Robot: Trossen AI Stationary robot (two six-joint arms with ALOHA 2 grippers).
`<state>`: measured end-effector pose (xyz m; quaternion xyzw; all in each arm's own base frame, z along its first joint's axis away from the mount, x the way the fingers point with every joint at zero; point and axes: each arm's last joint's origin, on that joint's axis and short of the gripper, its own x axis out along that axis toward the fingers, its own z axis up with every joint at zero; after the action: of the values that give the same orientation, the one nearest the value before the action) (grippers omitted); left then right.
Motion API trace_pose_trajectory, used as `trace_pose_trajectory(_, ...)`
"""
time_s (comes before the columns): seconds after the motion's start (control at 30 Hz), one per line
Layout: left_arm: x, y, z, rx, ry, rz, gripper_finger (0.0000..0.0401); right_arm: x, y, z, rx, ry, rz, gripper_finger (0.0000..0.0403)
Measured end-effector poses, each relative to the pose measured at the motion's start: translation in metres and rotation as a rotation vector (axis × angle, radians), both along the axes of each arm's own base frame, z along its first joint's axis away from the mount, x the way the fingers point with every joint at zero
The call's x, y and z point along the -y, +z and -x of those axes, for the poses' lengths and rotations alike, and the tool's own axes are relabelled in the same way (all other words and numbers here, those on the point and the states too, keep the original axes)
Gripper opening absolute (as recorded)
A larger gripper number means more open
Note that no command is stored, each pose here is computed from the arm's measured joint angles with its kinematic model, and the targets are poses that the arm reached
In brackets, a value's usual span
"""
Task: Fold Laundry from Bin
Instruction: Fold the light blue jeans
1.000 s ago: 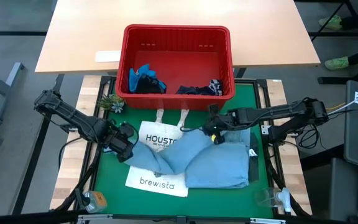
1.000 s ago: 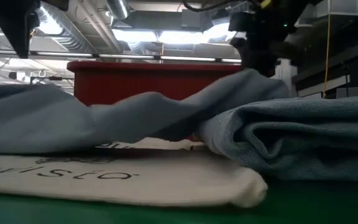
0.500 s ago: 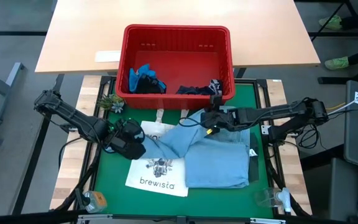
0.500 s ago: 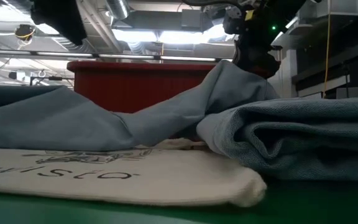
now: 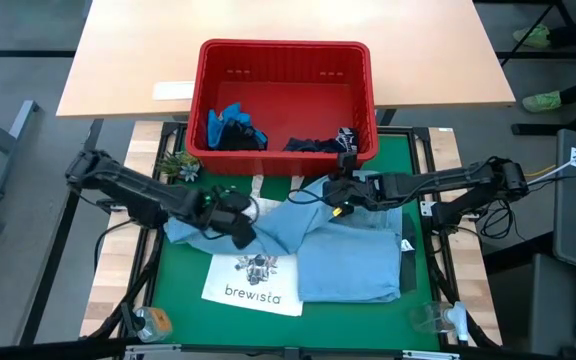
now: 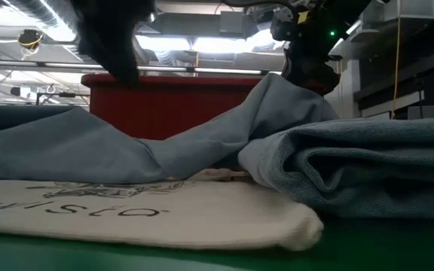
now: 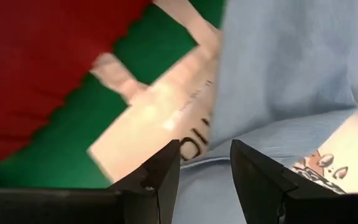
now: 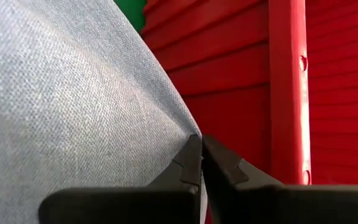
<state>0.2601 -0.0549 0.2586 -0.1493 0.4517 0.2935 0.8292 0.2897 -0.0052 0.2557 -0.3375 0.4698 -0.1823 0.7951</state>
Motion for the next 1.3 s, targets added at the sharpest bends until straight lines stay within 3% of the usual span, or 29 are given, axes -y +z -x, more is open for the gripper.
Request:
trace_pose_trajectory(0.33,-0.040,-0.051,-0.050,-0.142,-0.187,0.101,0.0135,0.000,0.000,0.000,-0.018,0.017,0.011,0.0008)
trace_pose_trajectory(0.63,-0.074,-0.072,-0.064,-0.151,-0.284,0.209,0.0131,0.000,0.000,0.000,-0.021,0.018,0.011,0.0008)
trace_pose_trajectory(0.73,-0.078,-0.072,-0.064,-0.153,-0.282,0.210,0.0103,0.000,0.000,0.000,-0.022,0.019,0.011,0.0008)
trace_pose_trajectory(0.83,-0.078,-0.072,-0.064,-0.154,-0.286,0.206,0.0042,0.000,0.000,0.000,-0.022,0.020,0.011,0.0008)
trace_pose_trajectory(0.93,-0.077,-0.072,-0.064,-0.162,-0.275,0.172,0.0009,0.000,0.000,0.000,-0.022,0.019,0.011,0.0008)
trace_pose_trajectory(1.1,-0.080,-0.072,-0.058,-0.240,-0.171,-0.014,0.0002,-0.001,-0.001,0.000,-0.020,0.032,-0.012,0.0008)
trace_pose_trajectory(1.3,-0.083,-0.071,-0.055,-0.272,-0.112,-0.090,0.0001,-0.001,-0.001,0.000,-0.019,0.041,-0.024,0.0020)
